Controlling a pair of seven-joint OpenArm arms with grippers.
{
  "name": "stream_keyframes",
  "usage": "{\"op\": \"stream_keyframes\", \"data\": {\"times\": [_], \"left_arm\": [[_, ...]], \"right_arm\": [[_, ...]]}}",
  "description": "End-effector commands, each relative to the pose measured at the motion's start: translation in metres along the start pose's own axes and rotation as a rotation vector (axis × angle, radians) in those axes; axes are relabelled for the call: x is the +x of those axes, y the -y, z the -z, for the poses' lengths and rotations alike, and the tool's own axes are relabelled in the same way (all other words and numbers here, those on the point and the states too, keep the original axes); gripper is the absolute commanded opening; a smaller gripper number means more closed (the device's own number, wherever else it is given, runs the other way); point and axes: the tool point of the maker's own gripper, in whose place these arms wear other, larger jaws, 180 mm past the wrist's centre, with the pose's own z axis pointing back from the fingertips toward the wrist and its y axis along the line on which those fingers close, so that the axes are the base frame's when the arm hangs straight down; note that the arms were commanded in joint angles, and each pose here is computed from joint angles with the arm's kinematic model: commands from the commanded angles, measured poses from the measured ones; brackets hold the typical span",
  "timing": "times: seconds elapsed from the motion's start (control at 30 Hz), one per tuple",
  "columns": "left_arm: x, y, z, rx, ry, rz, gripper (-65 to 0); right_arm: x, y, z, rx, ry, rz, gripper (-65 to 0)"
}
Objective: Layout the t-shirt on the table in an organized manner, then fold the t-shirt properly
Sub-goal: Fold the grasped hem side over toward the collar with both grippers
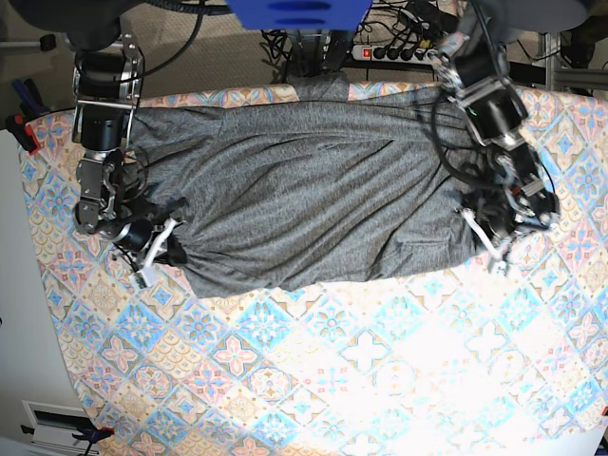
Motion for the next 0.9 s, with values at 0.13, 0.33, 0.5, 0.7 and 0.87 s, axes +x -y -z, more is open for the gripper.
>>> {"op": "stream_keyframes", "data": {"times": [0.13,0.33,0.5,0.7,0.87], "left_arm": [[0.030,-0.004,-0.035,0.049,0.144,0.037,-65.0],[0.027,-0.001,-0.048,0.044,0.192,0.040,-65.0],[0.010,-0.022,-0.054,0.078,0.192,-0.044,-65.0],[-0.003,-0.028,-0.062,0.111,0.185,-0.046,-65.0],[-0.004,-0.030,-0.087,0.177,0.221,0.000,-65.0]], "right_arm": [[0.016,0.031,-0.021,-0.110,-0.021,-0.067,-65.0],[0.068,0.045,-0.056,-0.209,0.087,-0.154,-65.0],[0.088,0.053,-0.083,-0.282,0.120,-0.194,-65.0],[0.069,0.052,-0.098,-0.313,0.099,-0.204,-65.0],[0.061,0.051,-0.107,-0.331,0.097,-0.207,-65.0]]}}
